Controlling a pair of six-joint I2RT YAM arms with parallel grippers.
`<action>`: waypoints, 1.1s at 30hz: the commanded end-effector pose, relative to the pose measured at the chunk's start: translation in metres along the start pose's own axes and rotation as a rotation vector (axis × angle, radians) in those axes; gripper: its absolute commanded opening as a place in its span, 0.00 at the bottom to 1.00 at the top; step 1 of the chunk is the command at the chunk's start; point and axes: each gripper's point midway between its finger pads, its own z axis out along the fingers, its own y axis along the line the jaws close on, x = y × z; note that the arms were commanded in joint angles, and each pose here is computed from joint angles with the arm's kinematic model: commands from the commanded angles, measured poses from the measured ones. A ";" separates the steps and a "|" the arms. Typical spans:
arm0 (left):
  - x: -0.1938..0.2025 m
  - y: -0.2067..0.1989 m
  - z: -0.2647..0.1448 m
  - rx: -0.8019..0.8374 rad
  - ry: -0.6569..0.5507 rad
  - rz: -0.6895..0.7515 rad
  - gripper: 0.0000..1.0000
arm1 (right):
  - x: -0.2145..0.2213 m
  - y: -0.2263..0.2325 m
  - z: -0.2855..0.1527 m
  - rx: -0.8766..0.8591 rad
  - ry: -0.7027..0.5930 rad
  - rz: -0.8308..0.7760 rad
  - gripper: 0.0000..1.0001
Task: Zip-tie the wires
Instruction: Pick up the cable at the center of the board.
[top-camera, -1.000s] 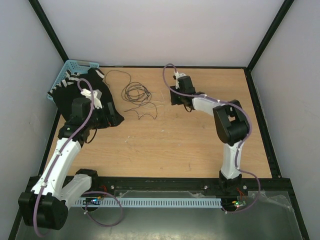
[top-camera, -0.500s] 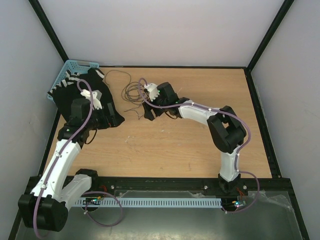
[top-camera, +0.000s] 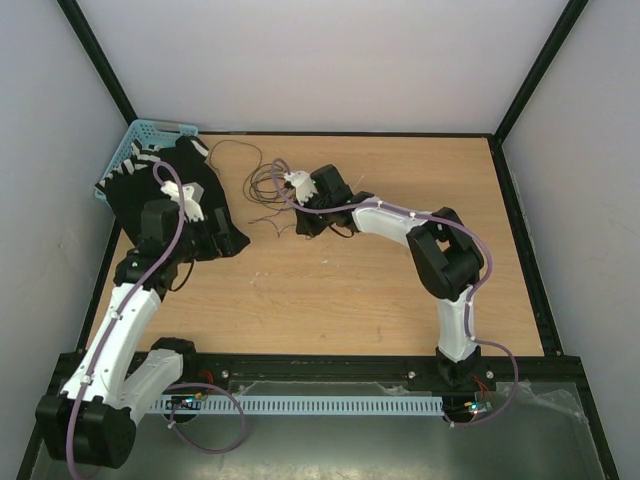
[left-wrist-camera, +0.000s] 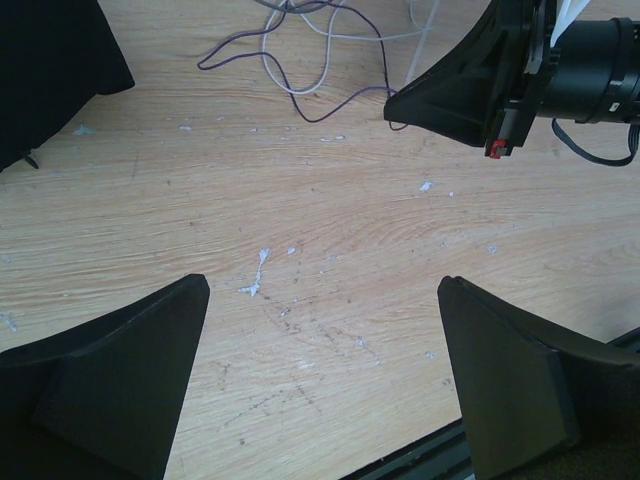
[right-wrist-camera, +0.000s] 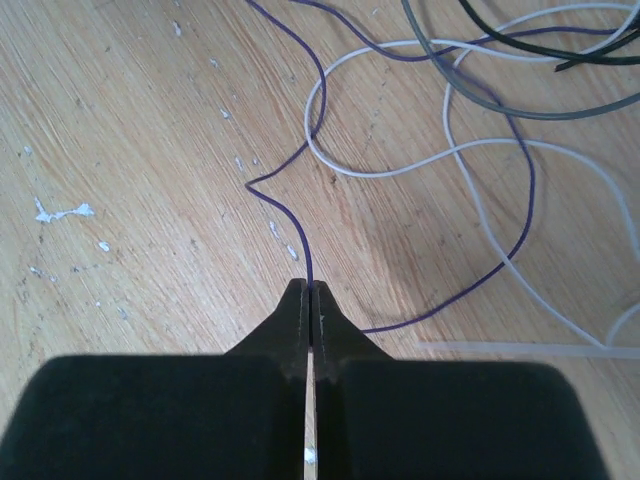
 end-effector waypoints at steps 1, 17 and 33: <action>-0.012 -0.011 -0.011 0.038 -0.055 0.033 0.99 | -0.050 0.008 -0.039 0.040 -0.080 -0.048 0.00; -0.080 -0.055 -0.066 0.116 -0.291 0.170 0.99 | -0.298 0.053 -0.259 0.206 -0.720 -0.190 0.00; -0.075 -0.075 -0.052 0.277 -0.304 0.185 0.99 | -0.365 0.132 -0.422 0.101 -1.091 -0.286 0.00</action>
